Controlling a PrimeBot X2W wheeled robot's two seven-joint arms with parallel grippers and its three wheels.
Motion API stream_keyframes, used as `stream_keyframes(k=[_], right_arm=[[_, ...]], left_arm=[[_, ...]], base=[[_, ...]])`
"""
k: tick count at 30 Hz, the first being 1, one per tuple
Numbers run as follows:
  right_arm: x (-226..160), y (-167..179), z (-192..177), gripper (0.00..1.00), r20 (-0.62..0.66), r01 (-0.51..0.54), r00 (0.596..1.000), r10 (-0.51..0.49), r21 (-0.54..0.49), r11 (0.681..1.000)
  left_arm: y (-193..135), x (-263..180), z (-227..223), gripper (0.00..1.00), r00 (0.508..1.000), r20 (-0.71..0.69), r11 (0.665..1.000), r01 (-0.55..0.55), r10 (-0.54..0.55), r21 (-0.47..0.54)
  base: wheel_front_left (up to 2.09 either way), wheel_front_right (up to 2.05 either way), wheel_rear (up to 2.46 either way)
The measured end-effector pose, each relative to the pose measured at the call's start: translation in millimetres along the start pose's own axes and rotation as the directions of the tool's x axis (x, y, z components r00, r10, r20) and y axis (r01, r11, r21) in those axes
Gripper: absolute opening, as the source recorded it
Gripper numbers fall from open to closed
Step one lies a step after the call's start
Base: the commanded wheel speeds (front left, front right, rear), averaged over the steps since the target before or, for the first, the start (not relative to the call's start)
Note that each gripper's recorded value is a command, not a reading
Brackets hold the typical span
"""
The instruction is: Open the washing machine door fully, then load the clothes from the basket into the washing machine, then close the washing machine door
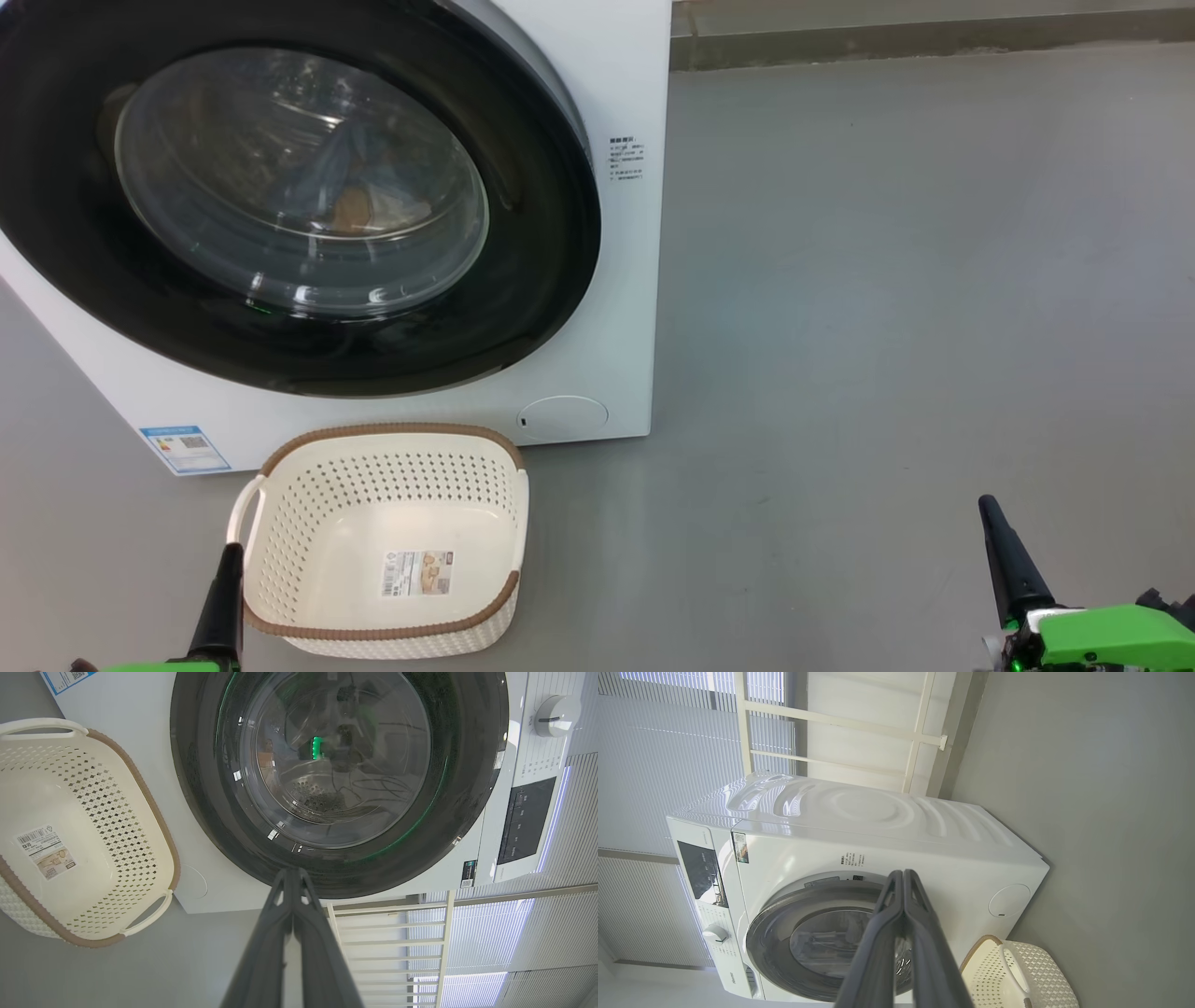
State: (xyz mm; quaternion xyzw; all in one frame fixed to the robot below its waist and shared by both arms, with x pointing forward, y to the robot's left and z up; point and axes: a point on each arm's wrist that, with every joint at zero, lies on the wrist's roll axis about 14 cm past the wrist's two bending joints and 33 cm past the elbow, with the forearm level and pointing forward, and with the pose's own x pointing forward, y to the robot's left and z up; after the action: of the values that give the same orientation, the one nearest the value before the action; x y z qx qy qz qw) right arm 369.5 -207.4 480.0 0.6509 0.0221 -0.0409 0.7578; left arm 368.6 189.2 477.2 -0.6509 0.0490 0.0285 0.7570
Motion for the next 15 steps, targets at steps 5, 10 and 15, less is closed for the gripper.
stream_keyframes(k=[5, 10, 15], right_arm=[[3.1, 3.0, 1.1, 0.0, 0.002, -0.01, 1.0, 0.01, 0.06, 0.998], [2.9, -0.2, 2.3, 0.0, 0.003, -0.003, 1.0, 0.003, 0.118, 0.993], [7.2, 5.2, 3.0, 0.0, 0.005, -0.02, 1.0, 0.019, 0.152, 0.988]], left_arm=[[-3.8, 3.6, -1.0, 0.0, 1.0, -0.002, 0.998, 0.017, -0.017, -0.059], [-5.3, 6.3, -1.7, 0.0, 1.0, -0.002, 0.992, 0.024, -0.024, -0.123], [-8.8, 8.8, -0.7, 0.0, 0.999, 0.002, 0.986, 0.04, -0.04, -0.16]], base=[[0.0, 0.0, 0.0], [0.0, 0.0, 0.0], [0.0, 0.0, 0.0]])
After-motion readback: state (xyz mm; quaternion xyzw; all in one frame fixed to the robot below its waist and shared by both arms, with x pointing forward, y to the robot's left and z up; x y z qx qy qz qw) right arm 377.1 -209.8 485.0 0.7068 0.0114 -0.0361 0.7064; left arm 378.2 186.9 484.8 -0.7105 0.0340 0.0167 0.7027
